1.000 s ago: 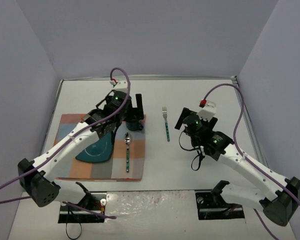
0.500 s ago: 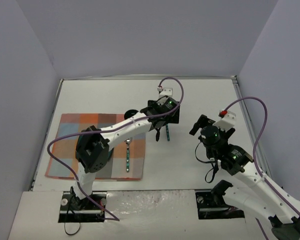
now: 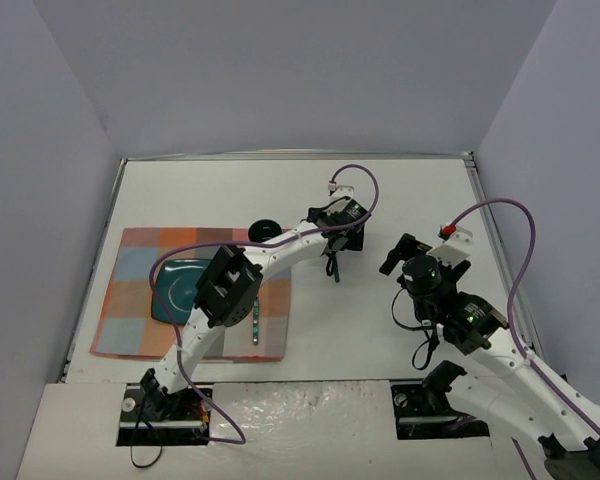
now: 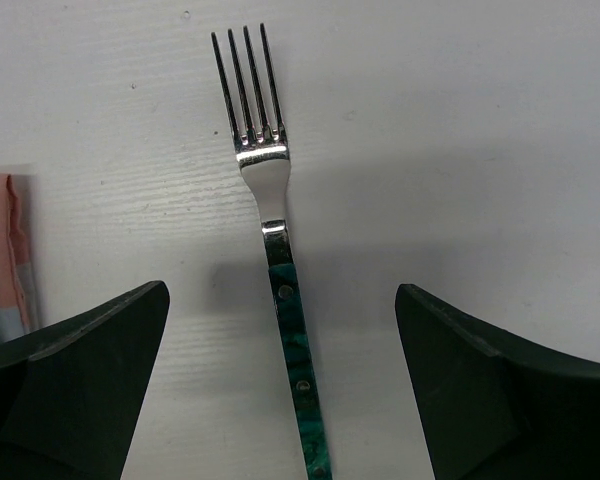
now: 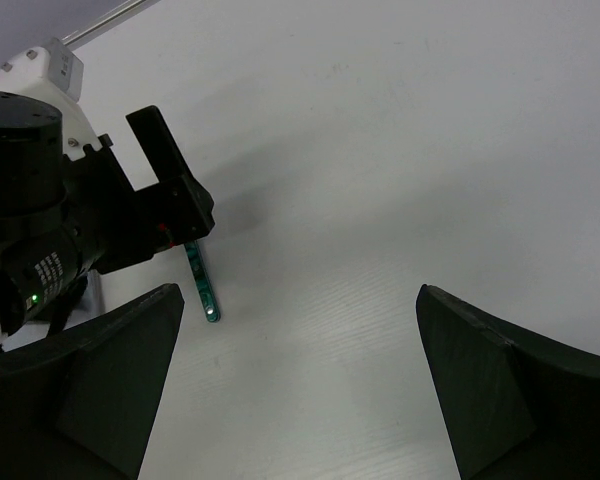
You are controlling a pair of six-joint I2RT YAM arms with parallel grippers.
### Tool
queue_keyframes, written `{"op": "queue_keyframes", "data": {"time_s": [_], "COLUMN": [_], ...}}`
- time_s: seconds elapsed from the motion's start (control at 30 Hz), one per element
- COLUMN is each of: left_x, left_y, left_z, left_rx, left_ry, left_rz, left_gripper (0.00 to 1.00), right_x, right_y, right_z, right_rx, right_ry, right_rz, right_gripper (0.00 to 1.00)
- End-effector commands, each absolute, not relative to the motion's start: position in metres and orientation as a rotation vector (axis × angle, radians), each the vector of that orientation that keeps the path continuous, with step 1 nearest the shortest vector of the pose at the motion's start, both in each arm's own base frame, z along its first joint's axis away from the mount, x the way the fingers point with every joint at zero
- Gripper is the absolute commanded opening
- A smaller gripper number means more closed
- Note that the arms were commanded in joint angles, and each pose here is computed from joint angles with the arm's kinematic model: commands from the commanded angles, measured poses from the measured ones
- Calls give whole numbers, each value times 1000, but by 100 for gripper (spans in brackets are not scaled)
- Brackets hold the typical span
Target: Set the dinner table for one person
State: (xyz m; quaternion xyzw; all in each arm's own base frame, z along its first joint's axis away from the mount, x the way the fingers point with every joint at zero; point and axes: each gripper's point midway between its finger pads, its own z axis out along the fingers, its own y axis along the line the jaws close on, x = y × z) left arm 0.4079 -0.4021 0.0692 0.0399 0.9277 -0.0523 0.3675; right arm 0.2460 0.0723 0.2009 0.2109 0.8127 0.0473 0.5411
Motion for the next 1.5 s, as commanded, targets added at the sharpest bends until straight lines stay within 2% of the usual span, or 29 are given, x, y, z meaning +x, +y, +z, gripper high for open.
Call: {"op": "queue_keyframes", "data": {"time_s": [0.0, 0.27, 0.5, 0.67, 1.0, 1.1, 1.23, 1.47], "left_x": [424, 428, 426, 424, 418, 419, 424, 419], "left_y": [-406, -408, -409, -406, -400, -399, -396, -372], "left_z": [95, 77, 59, 50, 34, 38, 74, 198], "left_rx": [20, -2, 2, 12, 51, 91, 182, 341], "left_ry": [2358, 2387, 2419, 2439, 2473, 2463, 2390, 2177], "left_rz": [-210, -216, -204, -177, -133, -127, -126, -164], "left_gripper": [92, 83, 72, 57, 10, 0, 0, 0], "right_x": [248, 246, 246, 245, 244, 244, 242, 239], "right_y": [71, 72, 71, 70, 69, 70, 68, 71], "right_z": [206, 202, 202, 202, 202, 202, 204, 214], "right_rx": [538, 524, 522, 522, 530, 528, 530, 497], "right_ry": [1894, 1907, 1905, 1904, 1900, 1900, 1890, 1880], "right_rz": [140, 137, 136, 135, 144, 148, 158, 200], "right_gripper": [99, 99, 99, 99, 99, 99, 99, 98]}}
